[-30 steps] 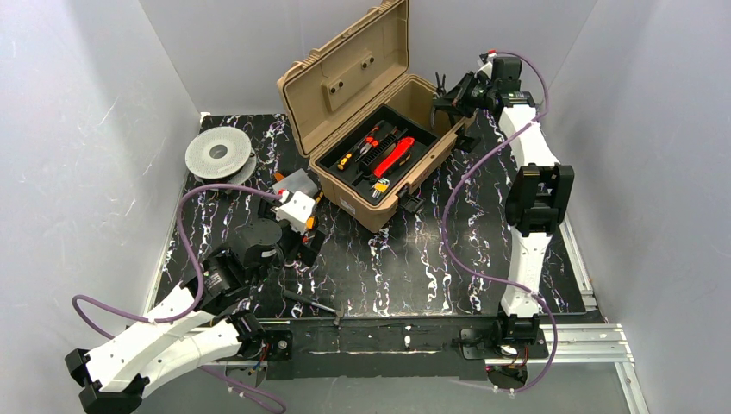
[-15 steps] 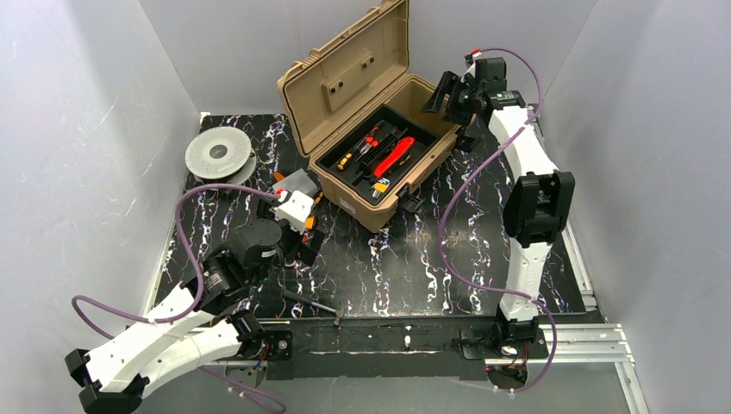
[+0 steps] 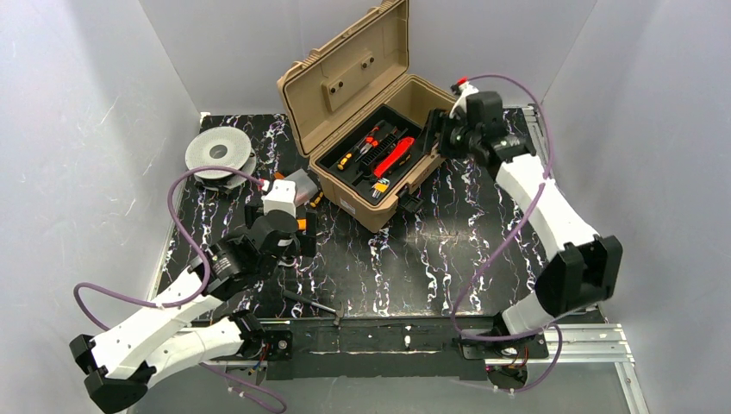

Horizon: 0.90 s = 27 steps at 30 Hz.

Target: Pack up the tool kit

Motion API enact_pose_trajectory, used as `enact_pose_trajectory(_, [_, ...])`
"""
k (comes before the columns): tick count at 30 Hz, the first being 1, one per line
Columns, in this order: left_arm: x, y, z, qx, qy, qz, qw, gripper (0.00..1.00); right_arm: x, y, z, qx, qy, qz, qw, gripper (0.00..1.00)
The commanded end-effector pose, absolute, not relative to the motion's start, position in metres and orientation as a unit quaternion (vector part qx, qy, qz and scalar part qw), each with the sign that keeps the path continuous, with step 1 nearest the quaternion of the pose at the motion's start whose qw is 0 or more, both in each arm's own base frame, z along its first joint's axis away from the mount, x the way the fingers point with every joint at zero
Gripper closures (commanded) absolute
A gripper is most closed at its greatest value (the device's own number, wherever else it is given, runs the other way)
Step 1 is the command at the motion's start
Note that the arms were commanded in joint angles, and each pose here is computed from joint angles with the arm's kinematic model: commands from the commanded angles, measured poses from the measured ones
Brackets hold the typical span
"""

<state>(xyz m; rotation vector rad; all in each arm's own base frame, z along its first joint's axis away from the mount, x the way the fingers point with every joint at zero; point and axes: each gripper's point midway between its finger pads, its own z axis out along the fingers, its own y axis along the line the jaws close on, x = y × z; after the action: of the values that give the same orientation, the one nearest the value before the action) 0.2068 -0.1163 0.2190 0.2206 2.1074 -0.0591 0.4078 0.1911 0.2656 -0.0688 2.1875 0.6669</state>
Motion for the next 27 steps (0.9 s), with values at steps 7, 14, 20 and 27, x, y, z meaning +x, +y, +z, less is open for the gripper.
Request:
enact_pose_trajectory(7, [0.193, -0.081, 0.192, -0.101, 0.903, -0.038, 0.415, 0.00, 0.286, 0.260, 0.260, -0.195, 0.834, 0.292, 0.426, 0.25])
enact_pose_trajectory(14, [0.203, -0.066, 0.178, -0.191, 0.911, -0.071, 0.358, 0.01, 0.193, 0.314, 0.239, -0.302, 0.809, 0.327, 0.383, 0.28])
enact_pose_trajectory(20, [0.216, -0.051, 0.193, -0.215, 0.909, -0.084, 0.348, 0.00, 0.153, 0.353, 0.193, -0.373, 0.815, 0.281, 0.341, 0.30])
enact_pose_trajectory(27, [0.216, -0.033, 0.224, -0.205, 0.898, -0.051, 0.386, 0.00, 0.127, 0.390, 0.155, -0.460, 0.799, 0.223, 0.316, 0.35])
